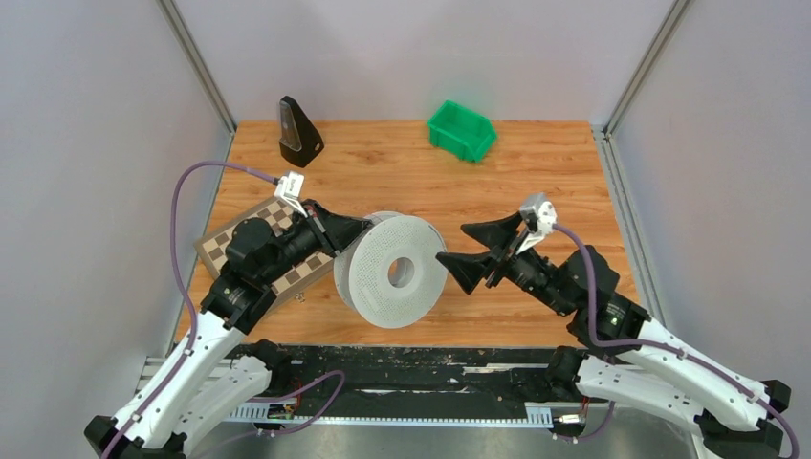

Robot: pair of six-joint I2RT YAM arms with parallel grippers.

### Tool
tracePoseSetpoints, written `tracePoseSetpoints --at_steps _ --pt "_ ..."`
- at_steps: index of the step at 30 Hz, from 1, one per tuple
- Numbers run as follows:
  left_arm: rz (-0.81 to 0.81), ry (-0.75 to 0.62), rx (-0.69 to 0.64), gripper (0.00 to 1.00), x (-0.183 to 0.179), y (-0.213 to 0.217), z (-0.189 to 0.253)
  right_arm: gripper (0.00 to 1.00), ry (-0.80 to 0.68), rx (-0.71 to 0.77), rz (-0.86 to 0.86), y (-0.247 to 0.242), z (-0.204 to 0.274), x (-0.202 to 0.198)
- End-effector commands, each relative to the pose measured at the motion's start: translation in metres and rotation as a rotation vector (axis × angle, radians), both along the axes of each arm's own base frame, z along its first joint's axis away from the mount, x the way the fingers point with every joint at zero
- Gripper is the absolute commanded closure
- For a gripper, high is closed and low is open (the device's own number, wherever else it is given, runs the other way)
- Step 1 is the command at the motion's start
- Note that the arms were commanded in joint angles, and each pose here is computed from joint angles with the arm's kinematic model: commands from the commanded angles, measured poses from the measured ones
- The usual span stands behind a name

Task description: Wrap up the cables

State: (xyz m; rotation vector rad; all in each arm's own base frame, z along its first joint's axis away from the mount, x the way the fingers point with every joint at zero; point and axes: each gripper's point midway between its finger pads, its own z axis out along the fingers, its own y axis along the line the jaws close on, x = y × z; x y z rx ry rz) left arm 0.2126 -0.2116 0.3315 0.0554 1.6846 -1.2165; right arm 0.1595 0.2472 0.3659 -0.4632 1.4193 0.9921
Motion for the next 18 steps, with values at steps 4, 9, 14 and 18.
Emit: tracePoseSetpoints --at_steps 4,9,14,18 --pt "-0.147 -0.051 -0.052 1.0 -0.017 -0.009 0.026 0.15 0.101 -0.116 0.197 0.015 -0.025 -0.009" --pt "-0.185 -0.051 -0.049 1.0 -0.021 -0.009 0.023 0.16 0.138 -0.136 0.314 0.021 -0.041 -0.01" --pt "-0.236 -0.043 -0.059 1.0 -0.028 -0.013 0.02 0.29 0.125 -0.12 0.495 0.037 -0.042 -0.023" --pt "-0.249 -0.041 -0.062 1.0 -0.029 -0.015 0.018 0.36 0.129 -0.079 0.562 0.045 -0.041 -0.028"
